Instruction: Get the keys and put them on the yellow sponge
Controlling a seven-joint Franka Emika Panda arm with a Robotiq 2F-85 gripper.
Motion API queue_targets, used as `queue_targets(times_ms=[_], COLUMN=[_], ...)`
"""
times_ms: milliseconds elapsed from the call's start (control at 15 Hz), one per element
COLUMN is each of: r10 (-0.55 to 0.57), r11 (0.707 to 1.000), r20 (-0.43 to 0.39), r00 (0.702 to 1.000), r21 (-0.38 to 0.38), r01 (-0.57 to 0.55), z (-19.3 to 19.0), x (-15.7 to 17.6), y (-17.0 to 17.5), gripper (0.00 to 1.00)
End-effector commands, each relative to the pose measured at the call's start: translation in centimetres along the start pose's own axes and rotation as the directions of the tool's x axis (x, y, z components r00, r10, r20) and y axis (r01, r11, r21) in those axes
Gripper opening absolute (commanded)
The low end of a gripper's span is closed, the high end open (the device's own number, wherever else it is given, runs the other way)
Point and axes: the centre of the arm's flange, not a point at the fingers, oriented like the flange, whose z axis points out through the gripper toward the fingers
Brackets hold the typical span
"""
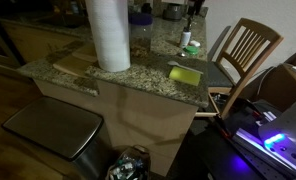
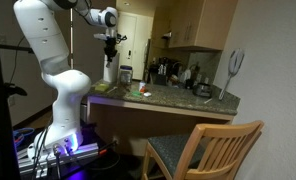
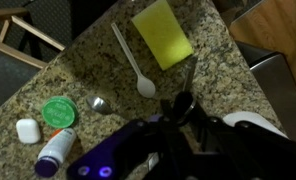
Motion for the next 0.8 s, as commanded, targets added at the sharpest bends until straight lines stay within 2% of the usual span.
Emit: queue_targets(times_ms=[0,67,267,333,400,600,667,733], r10=[-0.007,-0.011,0.021,0.021,0.022,0.021,0.021,0.019], r11=[0.998,0.997,0.996,0.998,0.998,0.998,0.998,0.998], r20=[0.106,0.138,0.215,0.199,0.214,0.207,0.204,0.224], r00=[0.994,0.99,0.976,0.98,0.977,0.978,0.979,0.974], r21=[0.057,0.08,0.078,0.058,0.054,0.056,0.057,0.057], r01=[0.001,0.0,-0.039,-0.033,-0.034,-0.034,-0.033,-0.032], z=[7.4,9.2,12.8,11.2,12.0,11.7,11.5,12.0], x=[1.2,1.2,0.5,0.8,0.9,0.9,0.9,0.7], y=[-0.1,-0.2,0.0,-0.2,-0.2,-0.2,-0.2,-0.2], gripper=[0.06,0.06,0.06,0.06,0.22,0.22,0.06,0.06])
